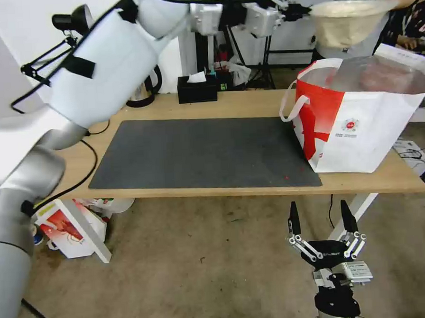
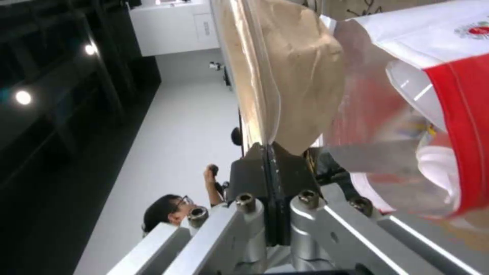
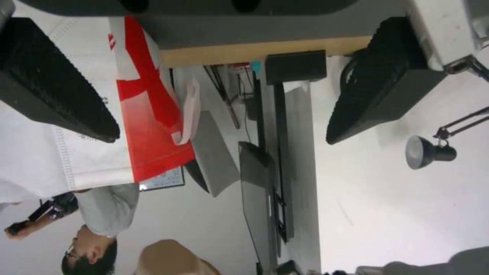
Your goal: Pick up the trash from the table and place it into the takeout bag.
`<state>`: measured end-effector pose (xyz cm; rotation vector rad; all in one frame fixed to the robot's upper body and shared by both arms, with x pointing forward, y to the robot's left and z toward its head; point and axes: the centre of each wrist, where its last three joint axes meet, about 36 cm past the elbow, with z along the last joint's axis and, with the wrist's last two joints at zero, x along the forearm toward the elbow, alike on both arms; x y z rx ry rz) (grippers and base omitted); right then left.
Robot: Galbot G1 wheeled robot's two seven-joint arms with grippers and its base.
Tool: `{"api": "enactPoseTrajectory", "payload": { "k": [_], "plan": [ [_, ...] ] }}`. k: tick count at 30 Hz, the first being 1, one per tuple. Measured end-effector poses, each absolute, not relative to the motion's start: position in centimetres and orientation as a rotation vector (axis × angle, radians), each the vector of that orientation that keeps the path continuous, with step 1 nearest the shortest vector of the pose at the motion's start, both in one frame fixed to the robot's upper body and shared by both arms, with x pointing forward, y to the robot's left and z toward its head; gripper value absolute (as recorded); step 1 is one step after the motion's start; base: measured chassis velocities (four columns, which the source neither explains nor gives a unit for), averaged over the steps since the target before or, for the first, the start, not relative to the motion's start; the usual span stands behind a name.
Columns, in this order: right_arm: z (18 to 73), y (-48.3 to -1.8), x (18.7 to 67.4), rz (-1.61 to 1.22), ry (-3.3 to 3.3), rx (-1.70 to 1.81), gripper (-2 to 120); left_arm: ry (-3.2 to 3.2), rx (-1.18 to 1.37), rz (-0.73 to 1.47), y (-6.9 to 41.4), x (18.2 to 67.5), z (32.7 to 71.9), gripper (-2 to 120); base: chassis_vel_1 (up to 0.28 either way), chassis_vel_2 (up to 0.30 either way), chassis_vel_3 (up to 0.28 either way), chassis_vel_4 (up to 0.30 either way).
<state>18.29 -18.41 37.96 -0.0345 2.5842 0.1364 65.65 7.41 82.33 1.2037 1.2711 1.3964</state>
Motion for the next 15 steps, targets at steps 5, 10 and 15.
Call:
{"api": "enactPoseTrajectory", "payload": {
  "k": [5,10,15],
  "plan": [
    [38.0,-18.4,18.3,0.136,2.584,-0.035,100,1.263,1.215,1.382,5.2,66.0,81.6,0,0.0,0.0,0.0,0.0],
    [38.0,-18.4,18.3,0.136,2.584,-0.034,100,1.264,1.209,1.383,4.1,66.5,80.7,0,0.0,0.0,0.0,0.0],
    [38.0,-18.4,18.3,0.136,2.584,-0.034,100,1.275,1.214,1.386,3.6,67.1,79.4,0,0.0,0.0,0.0,0.0]
  ]
}}
